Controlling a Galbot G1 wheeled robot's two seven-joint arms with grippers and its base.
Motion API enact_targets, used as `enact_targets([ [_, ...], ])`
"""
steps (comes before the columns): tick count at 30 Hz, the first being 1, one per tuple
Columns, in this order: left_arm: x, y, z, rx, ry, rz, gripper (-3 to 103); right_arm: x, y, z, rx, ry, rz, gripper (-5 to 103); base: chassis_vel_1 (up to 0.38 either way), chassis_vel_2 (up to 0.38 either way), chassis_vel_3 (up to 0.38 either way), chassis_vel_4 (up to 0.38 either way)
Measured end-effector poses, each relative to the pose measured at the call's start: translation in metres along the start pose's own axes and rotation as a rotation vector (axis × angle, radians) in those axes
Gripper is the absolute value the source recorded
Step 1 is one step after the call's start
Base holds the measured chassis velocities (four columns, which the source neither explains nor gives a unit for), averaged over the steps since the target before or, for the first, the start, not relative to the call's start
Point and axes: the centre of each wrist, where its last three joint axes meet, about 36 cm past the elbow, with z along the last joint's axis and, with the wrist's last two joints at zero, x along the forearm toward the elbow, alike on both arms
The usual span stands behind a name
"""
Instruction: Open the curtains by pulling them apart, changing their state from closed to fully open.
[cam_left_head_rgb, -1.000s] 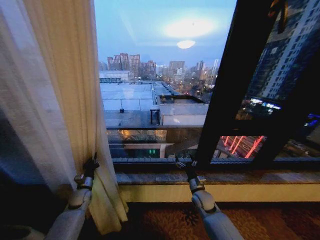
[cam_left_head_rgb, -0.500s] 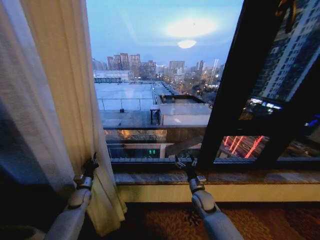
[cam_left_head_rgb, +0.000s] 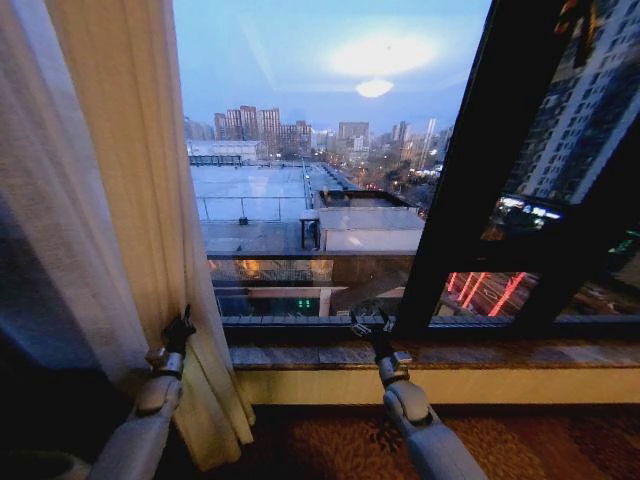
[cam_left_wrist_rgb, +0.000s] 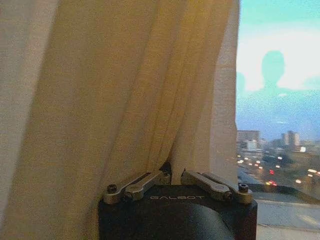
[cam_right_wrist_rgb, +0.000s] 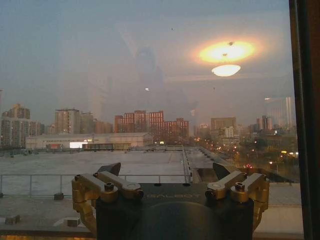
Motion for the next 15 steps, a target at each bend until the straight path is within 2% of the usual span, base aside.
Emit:
enact_targets([
  [2,-0.007,0.013,0.002,-0.006,0.007,-0.039,0,0.000,0.000,0.000,0.000,0.000,0.000,100,0.000,0.000,0.000,0.000],
  [3,-0.007,0.013,0.002,-0.006,0.007,-0.039,0,0.000,0.000,0.000,0.000,0.000,0.000,100,0.000,0.000,0.000,0.000],
  [9,-0.036,0.073,-0.007,-0.042,0.005,-0.210,0,0.000,0.000,0.000,0.000,0.000,0.000,100,0.000,0.000,0.000,0.000],
  [10,-0.036,0.073,-0.007,-0.042,0.005,-0.210,0,0.000,0.000,0.000,0.000,0.000,0.000,100,0.000,0.000,0.000,0.000],
  [13,-0.051,0.099,-0.019,-0.051,-0.001,-0.304,0,0.000,0.000,0.000,0.000,0.000,0.000,100,0.000,0.000,0.000,0.000],
  [15,-0.055,0.106,-0.021,-0.054,-0.001,-0.329,0,0.000,0.000,0.000,0.000,0.000,0.000,100,0.000,0.000,0.000,0.000],
])
